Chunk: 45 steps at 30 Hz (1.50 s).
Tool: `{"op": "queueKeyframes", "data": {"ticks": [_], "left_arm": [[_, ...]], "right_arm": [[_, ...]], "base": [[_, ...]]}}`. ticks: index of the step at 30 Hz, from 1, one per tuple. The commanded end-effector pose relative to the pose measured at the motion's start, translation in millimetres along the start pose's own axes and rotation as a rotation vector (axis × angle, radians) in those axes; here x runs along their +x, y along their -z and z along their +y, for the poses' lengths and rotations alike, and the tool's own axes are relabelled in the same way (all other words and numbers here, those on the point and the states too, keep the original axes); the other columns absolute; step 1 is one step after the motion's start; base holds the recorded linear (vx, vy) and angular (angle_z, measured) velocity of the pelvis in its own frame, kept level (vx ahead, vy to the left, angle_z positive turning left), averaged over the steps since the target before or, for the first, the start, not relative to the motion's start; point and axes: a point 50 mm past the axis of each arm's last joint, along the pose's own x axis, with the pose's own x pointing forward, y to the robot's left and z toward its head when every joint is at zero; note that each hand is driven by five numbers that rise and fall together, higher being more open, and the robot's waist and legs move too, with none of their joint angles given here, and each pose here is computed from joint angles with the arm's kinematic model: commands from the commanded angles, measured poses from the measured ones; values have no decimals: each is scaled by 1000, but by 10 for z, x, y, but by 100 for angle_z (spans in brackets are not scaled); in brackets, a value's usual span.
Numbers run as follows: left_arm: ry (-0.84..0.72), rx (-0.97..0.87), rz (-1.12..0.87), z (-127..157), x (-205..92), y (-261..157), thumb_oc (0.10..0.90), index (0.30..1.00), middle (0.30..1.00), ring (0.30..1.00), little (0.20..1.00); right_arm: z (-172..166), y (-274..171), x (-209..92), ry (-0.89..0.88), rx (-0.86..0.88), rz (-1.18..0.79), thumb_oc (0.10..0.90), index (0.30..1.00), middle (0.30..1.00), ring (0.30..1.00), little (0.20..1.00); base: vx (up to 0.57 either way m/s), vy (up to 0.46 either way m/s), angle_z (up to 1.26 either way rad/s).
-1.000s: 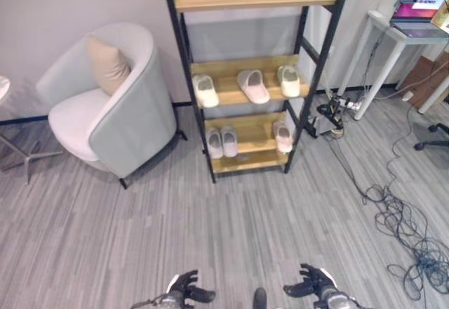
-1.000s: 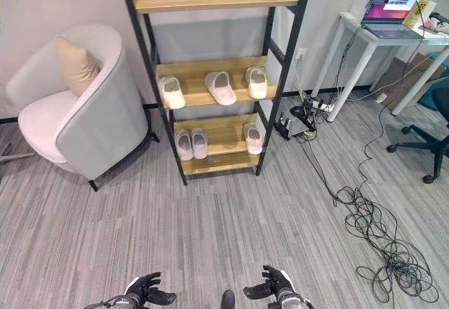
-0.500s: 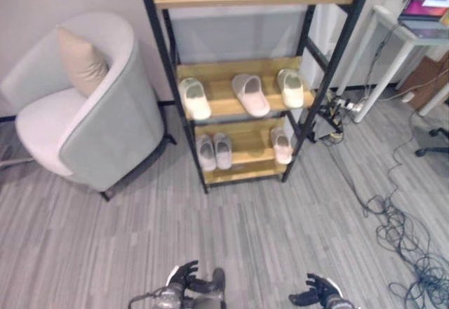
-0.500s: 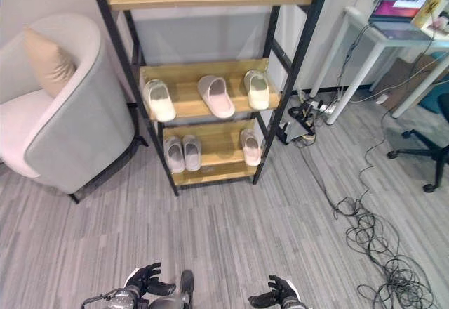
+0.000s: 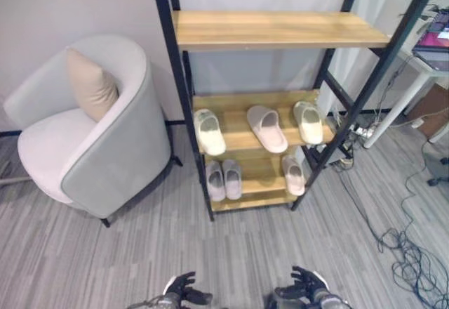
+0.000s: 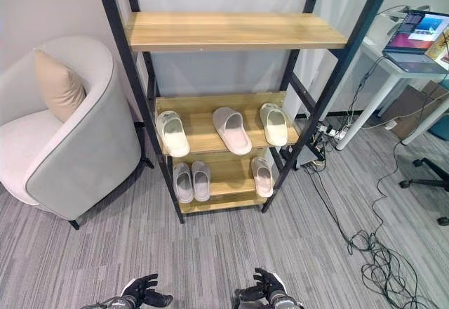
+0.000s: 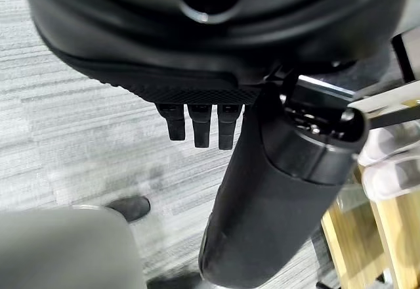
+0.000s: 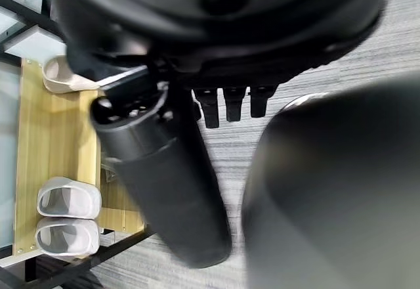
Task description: Arrange the slippers neatly on the shoe rack.
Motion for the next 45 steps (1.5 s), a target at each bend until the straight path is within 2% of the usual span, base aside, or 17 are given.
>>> {"op": "queueKeyframes", "data": {"ticks": [1, 5, 12, 21, 28, 35, 45], "left_arm": [[19, 5, -47, -43, 4, -68, 800, 900, 900, 900, 900], [25, 14, -19, -67, -11, 15, 800, 900, 900, 900, 900], [40, 22, -101, -140, 22, -233, 800, 900, 900, 900, 900], [59, 57, -92, -198, 12, -190, 800, 900, 900, 900, 900], [31, 18, -1, -77, -22, 67, 800, 900, 900, 900, 900], [7, 36, -11, 32, -12, 33, 800, 900, 900, 900, 900], [18, 51, -37, -19, -7, -21, 800, 900, 900, 900, 900]], "right_arm": [[-216, -203, 12, 46, -28, -84, 800, 900, 900, 900, 900], [-246, -139, -8, 50, -40, -72, 800, 900, 900, 900, 900], [-305, -284, -5, 72, -45, -134, 800, 900, 900, 900, 900], [-274, -319, -13, 70, -42, -161, 800, 900, 900, 900, 900], [-135, -343, 4, 19, -51, -165, 800, 900, 900, 900, 900], [-77, -442, 17, 1, -45, -198, 800, 900, 900, 900, 900], [-5, -467, 0, -25, -99, -222, 800, 900, 900, 900, 900]], "base": [[266, -185, 58], [193, -224, 63], [47, -150, 30], [35, 19, 22], [5, 114, -7], [-28, 24, -10], [-9, -110, -3]]}}
